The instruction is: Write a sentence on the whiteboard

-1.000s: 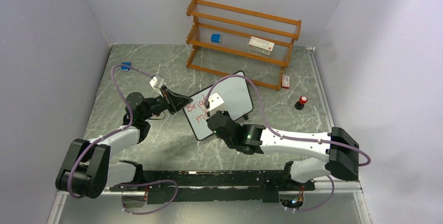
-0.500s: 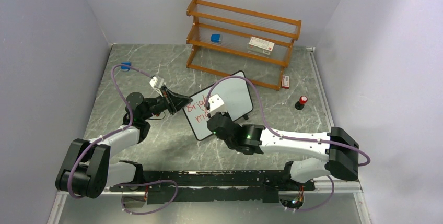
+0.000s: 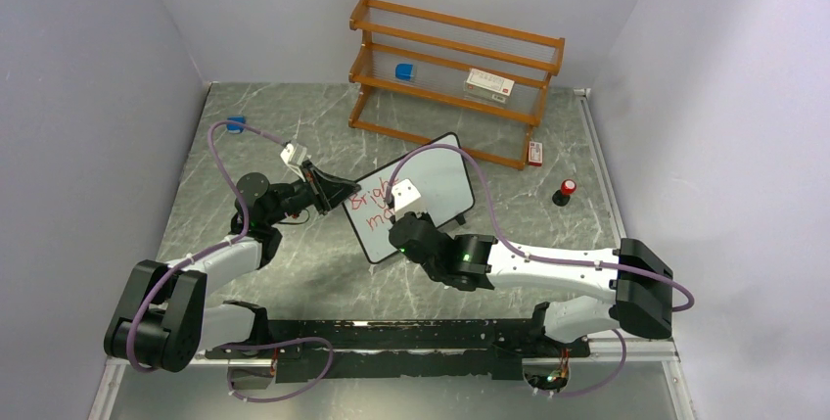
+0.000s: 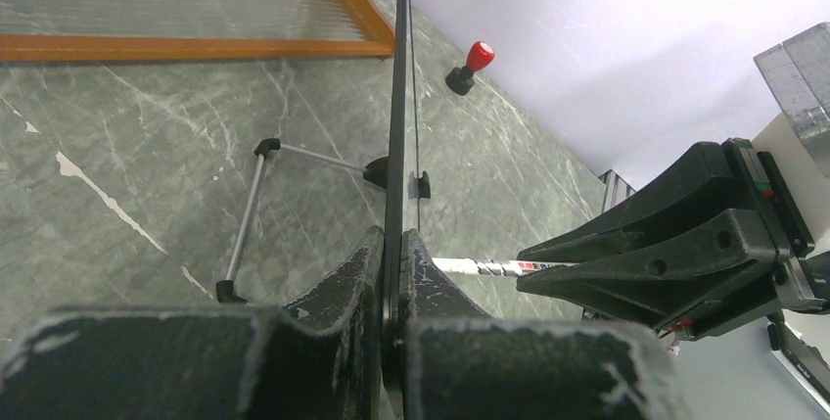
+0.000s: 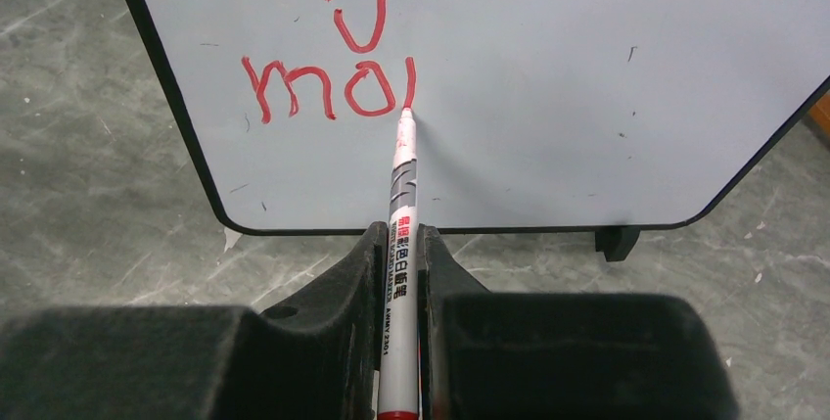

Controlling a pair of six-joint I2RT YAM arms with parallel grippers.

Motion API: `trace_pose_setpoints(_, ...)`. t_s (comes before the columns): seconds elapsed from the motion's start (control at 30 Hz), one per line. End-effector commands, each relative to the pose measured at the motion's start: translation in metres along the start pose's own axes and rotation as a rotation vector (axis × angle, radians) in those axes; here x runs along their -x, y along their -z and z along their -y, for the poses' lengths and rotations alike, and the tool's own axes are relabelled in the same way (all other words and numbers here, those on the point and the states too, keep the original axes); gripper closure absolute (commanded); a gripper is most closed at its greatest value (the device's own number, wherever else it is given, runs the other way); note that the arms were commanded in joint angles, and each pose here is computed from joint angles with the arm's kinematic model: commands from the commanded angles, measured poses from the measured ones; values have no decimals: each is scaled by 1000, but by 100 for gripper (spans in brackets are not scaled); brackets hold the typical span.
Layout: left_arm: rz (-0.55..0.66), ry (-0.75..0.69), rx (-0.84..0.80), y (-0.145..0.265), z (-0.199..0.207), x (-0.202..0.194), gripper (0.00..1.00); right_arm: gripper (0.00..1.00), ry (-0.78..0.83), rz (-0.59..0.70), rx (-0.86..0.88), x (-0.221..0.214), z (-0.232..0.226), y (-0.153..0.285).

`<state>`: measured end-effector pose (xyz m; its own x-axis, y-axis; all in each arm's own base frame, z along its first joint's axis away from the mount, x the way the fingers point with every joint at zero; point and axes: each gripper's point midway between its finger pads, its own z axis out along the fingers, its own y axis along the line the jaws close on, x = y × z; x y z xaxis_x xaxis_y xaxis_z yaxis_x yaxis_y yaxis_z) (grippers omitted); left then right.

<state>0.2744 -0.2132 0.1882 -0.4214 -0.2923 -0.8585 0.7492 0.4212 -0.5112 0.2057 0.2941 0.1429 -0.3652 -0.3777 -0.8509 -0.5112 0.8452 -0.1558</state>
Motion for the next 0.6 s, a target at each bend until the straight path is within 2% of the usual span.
trace_pose_setpoints(0.0,5,-52,-49,-4,11,10,95,100,-29,41,-10,9,3,1)
trace_pose_setpoints(0.57,-1,-47,-52,-5,11,8,95,100,-61,119,-63,34,16,-2)
